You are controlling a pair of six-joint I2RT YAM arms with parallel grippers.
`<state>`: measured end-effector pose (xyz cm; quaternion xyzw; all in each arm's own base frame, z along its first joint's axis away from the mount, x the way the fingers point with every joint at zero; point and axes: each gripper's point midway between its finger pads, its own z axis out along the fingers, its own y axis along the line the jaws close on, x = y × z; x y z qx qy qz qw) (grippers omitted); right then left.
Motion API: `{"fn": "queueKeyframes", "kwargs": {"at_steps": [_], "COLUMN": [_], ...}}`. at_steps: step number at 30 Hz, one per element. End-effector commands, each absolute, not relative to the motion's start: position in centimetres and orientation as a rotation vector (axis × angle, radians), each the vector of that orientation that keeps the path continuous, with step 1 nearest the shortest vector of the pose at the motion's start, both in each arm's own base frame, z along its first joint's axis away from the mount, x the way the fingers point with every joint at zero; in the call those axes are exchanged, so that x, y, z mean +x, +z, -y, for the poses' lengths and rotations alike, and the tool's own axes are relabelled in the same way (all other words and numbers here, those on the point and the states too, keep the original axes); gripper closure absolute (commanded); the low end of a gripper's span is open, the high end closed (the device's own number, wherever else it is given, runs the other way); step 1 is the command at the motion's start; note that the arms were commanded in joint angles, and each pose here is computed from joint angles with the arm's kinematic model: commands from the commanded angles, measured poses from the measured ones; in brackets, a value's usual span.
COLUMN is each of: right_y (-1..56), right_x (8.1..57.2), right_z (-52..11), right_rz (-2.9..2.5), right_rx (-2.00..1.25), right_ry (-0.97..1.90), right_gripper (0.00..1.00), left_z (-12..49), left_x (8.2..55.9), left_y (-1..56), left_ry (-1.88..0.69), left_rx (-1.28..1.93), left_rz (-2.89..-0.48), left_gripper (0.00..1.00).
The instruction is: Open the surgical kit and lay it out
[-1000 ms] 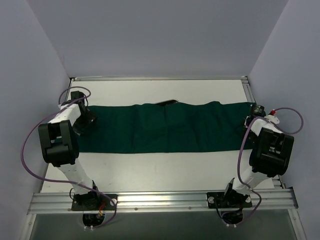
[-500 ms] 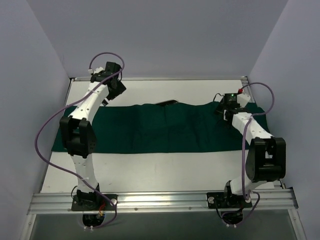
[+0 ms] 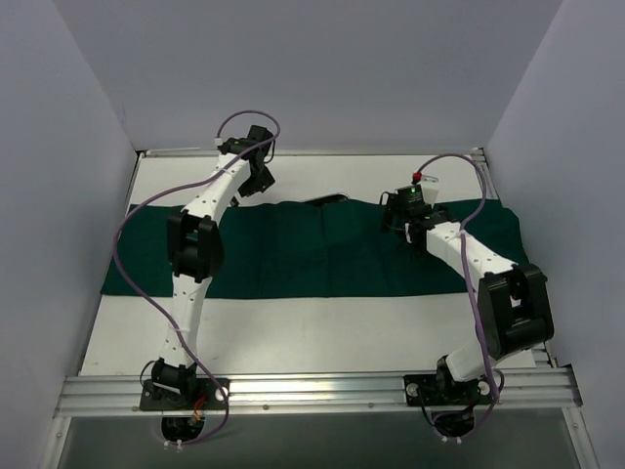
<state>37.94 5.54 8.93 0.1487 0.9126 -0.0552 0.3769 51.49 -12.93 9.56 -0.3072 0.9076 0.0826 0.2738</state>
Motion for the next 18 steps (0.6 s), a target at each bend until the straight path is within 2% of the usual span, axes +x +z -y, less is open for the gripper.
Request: {"fn": "queueKeyframes", "kwargs": {"at_steps": [1, 10, 18], "right_y": [9.6, 9.0, 8.6], "right_x": [37.7, 37.6, 37.5], "right_z": [-6.5, -8.2, -9.1], "right_rz": [-2.321, -2.345, -2.353], "right_rx": [0.327, 0.264, 0.228], "right_ry": [-0.127, -0.114, -0.106], "right_gripper": [0.0, 0.01, 0.01], "left_z": [12.6, 13.3, 13.2], "left_x": [52.0, 51.8, 51.5], "left_y": [9.8, 5.5, 4.4], "left_ry": [0.247, 0.278, 0.303], "left_rx": [-0.806, -0.735, -0.682], "left_rz": [-2.444, -2.548, -2.59], "left_gripper": [0.01, 0.0, 0.0]}}
